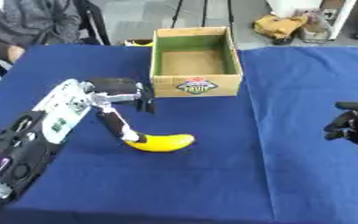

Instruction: Pick up objects on the table and place them in the box.

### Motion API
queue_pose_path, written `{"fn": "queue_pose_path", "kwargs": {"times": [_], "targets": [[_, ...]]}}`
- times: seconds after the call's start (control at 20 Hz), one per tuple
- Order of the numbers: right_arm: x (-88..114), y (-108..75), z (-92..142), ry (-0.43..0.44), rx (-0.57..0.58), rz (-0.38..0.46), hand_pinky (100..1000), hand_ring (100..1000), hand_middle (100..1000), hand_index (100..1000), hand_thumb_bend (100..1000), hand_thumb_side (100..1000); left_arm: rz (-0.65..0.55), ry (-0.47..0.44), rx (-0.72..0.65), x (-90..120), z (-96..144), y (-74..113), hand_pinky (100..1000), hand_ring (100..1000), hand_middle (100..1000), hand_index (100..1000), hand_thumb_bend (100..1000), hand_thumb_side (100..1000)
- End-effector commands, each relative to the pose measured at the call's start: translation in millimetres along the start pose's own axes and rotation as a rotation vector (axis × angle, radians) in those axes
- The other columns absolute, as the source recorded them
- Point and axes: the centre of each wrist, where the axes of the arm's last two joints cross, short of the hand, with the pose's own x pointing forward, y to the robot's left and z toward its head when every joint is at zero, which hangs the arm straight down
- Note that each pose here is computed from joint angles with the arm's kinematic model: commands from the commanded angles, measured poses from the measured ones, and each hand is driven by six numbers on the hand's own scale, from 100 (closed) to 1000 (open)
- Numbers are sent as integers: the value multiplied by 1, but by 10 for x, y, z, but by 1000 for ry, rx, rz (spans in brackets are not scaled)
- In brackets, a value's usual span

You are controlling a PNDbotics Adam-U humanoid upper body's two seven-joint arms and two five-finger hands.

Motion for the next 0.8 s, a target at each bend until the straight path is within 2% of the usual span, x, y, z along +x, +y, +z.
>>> {"fn": "queue_pose_path", "kwargs": {"times": [0.05,0.5,0.8], "targets": [[96,-8,-29,-31,10,11,586,610,522,781,100,903,-73,3,-4,14,-26,52,616,590,613,728,526,385],[95,-4,-30,-31,11,11,586,610,522,781,100,906,-173,14,-28,37,-167,-124,616,590,605,726,508,387],[92,-1,-30,-30,11,10,586,610,522,781,100,909,-191,10,-34,25,-211,-196,615,589,599,725,487,382]]}}
